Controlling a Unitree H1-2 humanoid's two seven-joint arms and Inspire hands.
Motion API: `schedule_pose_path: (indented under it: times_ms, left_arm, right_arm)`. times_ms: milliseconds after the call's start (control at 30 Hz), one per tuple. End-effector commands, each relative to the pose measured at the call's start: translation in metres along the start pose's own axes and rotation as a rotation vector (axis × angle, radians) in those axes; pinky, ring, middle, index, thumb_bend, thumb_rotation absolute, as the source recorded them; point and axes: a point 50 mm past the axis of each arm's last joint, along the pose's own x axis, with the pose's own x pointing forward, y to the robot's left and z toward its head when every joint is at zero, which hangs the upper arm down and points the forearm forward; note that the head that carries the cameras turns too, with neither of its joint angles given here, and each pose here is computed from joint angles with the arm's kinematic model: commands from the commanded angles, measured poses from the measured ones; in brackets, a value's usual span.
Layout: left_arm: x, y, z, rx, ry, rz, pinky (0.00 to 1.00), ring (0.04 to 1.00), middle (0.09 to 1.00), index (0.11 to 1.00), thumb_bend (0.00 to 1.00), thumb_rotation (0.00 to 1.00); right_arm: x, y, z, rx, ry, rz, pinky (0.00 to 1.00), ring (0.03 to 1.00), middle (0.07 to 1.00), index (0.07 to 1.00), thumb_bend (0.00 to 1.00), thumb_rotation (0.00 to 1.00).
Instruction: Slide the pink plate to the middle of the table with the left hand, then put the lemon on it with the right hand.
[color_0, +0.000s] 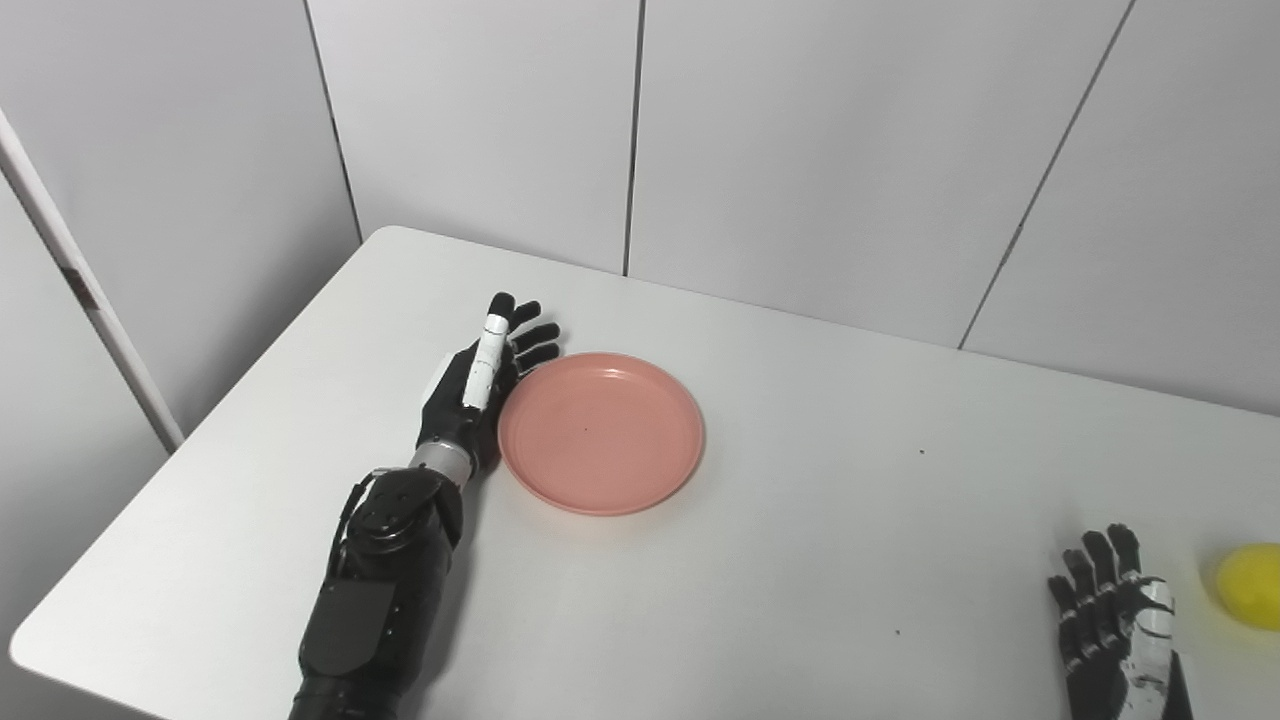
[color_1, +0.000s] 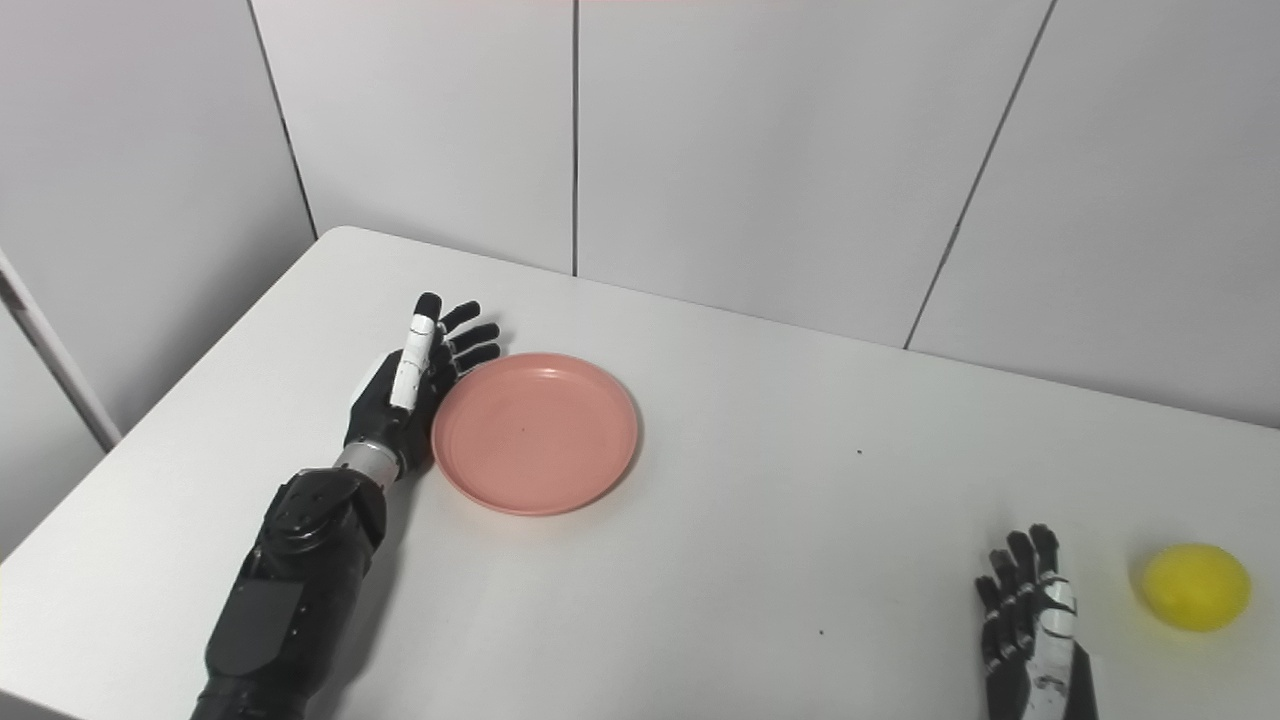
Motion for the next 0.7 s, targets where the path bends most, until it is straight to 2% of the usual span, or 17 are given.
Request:
schedule_pose_path:
  times_ms: [0, 333, 667]
  left_arm:
    - [0.001, 0.000, 0.008, 0.004, -0.021, -0.030, 0.83, 0.826, 0.820, 0.849, 0.92, 0.92]
    - [0.003, -0.003, 0.006, 0.015, -0.009, -0.009, 0.77, 0.783, 0.790, 0.831, 0.95, 0.89]
    - [0.002, -0.008, -0.007, 0.018, 0.015, -0.014, 0.82, 0.798, 0.788, 0.828, 0.97, 0.90]
  right_arm:
    - [-0.012, 0.007, -0.025, 0.037, 0.068, -0.018, 1.00, 0.975, 0.975, 1.000, 0.61, 1.00]
    - [-0.010, 0.022, -0.030, 0.034, 0.058, -0.028, 1.00, 0.948, 0.953, 1.000, 0.63, 1.00]
    - [-0.009, 0.032, -0.032, 0.056, 0.058, -0.046, 1.00, 0.934, 0.944, 0.987, 0.64, 0.97]
